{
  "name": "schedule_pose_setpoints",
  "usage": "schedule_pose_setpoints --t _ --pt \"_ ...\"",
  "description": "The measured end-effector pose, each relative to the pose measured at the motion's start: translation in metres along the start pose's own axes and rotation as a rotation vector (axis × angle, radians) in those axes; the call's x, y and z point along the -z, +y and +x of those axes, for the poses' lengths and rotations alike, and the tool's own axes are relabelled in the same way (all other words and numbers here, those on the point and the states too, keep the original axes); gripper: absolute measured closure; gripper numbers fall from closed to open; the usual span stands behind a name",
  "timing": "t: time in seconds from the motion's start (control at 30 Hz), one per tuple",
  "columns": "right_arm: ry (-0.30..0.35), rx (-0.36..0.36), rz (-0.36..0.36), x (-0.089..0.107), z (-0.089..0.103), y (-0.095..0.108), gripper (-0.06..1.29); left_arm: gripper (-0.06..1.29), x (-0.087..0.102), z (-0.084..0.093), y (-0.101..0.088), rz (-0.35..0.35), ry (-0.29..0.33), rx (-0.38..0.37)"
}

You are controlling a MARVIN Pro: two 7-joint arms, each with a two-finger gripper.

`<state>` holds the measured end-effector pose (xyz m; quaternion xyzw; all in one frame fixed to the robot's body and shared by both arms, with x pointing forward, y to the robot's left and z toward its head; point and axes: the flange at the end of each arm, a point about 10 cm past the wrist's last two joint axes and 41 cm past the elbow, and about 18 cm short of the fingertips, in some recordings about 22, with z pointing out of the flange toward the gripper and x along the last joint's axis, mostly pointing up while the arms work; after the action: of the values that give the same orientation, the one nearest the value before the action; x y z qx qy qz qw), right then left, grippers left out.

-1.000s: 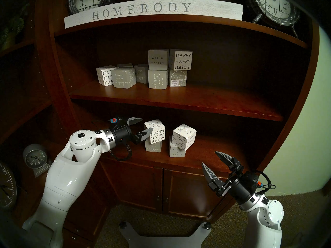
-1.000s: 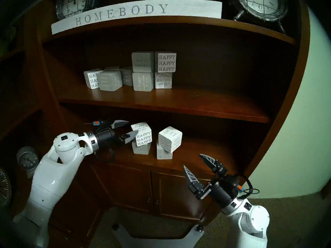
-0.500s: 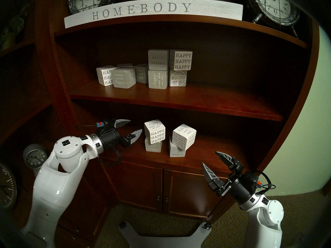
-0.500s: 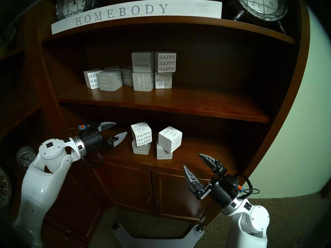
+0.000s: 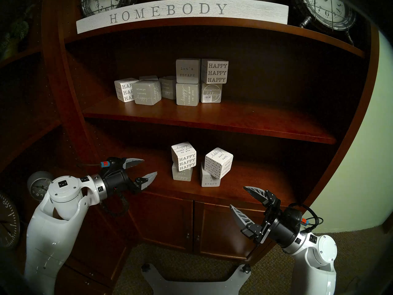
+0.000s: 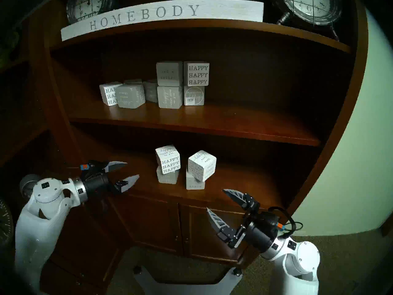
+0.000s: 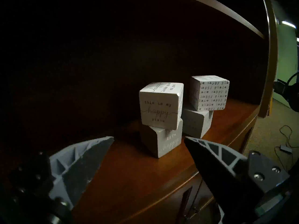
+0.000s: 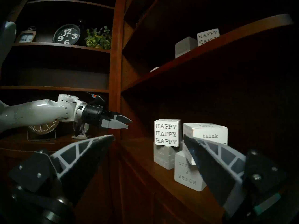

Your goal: Stack four cubes vertically into two groups

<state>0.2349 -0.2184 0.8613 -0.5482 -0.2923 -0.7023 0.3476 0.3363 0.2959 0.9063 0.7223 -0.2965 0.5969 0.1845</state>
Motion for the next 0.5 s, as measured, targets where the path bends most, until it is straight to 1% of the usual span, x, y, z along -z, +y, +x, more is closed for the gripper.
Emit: schedule_pose_setpoints --t 0.3,0.5 --pt "0.011 -0.031 0.035 0.001 0.004 0.0 0.03 0.04 0.023 -0.007 0.01 0.029 0.001 -0.038" --pt "0.017 -0.039 0.043 0.003 0.005 0.001 0.03 0.04 0.031 -0.014 0.018 0.041 0.002 -0.041"
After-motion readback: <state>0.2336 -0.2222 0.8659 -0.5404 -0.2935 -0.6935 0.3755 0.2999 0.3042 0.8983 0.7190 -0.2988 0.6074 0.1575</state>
